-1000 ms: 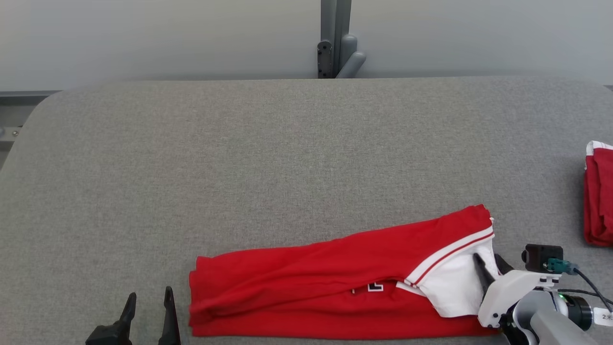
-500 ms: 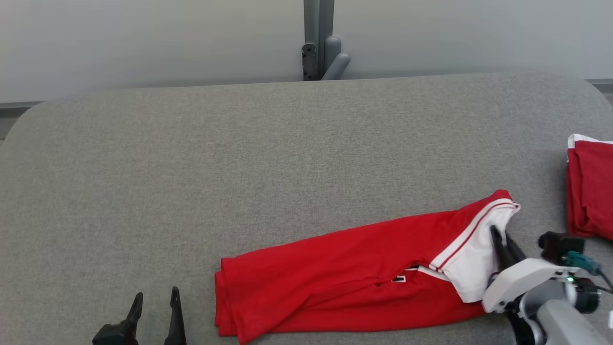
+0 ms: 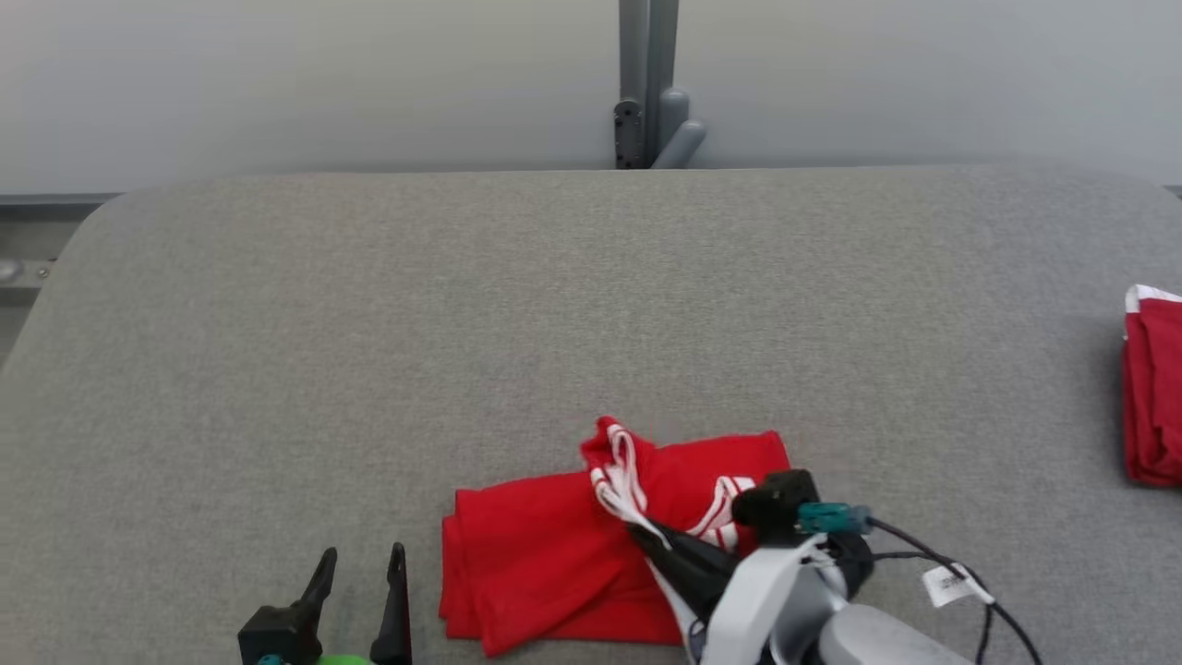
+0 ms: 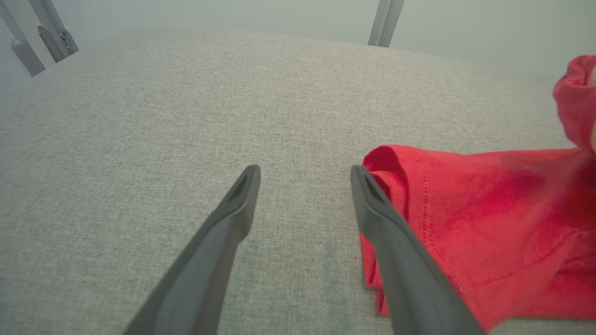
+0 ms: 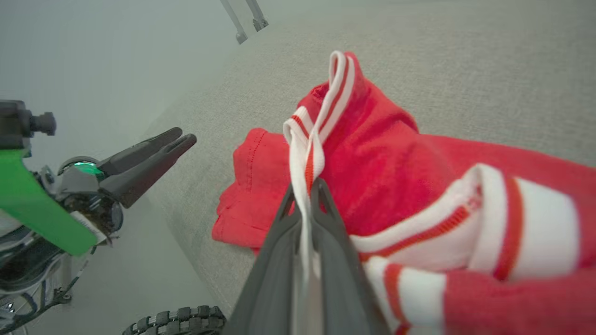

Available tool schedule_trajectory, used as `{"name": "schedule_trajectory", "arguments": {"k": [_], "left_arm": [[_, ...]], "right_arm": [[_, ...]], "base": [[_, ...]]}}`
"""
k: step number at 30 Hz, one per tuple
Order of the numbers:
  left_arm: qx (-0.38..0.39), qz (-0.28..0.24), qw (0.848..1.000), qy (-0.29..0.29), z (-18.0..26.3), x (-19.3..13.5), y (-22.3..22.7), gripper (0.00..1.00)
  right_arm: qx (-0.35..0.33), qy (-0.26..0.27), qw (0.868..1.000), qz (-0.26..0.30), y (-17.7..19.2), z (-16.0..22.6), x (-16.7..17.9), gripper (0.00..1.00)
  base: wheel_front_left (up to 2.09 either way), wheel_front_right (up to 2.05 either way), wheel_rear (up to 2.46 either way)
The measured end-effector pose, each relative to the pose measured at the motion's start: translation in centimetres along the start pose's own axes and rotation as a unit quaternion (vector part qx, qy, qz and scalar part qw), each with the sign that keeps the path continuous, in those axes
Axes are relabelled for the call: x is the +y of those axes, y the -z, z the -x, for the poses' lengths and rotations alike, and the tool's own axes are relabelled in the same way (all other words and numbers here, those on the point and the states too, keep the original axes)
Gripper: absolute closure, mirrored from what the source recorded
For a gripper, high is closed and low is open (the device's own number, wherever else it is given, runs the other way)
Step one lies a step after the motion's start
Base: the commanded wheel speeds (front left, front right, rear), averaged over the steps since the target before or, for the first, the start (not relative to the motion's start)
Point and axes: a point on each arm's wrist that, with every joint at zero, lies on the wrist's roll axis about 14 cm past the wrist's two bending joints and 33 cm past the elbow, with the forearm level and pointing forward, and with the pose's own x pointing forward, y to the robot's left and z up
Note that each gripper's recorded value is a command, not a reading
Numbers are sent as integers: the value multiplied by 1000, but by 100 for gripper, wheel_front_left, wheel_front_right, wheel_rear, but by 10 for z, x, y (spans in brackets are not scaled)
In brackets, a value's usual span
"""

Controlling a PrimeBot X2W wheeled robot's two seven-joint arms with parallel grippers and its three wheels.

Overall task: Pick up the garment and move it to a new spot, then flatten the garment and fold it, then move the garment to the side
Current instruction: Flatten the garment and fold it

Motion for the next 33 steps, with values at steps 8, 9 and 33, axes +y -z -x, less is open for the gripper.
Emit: {"name": "schedule_trajectory", "arguments": {"k": [8,9,33], "left_arm": [[-2,6,1000,-22,14,12,1,0],[-2,6,1000,-22,14,12,1,0],[-31,-3,998,-46,-2,24,-20,0]], "right_arm": [[43,-97,994,25,14,-55,60,100],[43,-97,994,25,14,-55,60,100],[-149,232,961,21,-36,50,-122,0]], "base": [[0,0,0],[0,0,0],[0,0,0]]}}
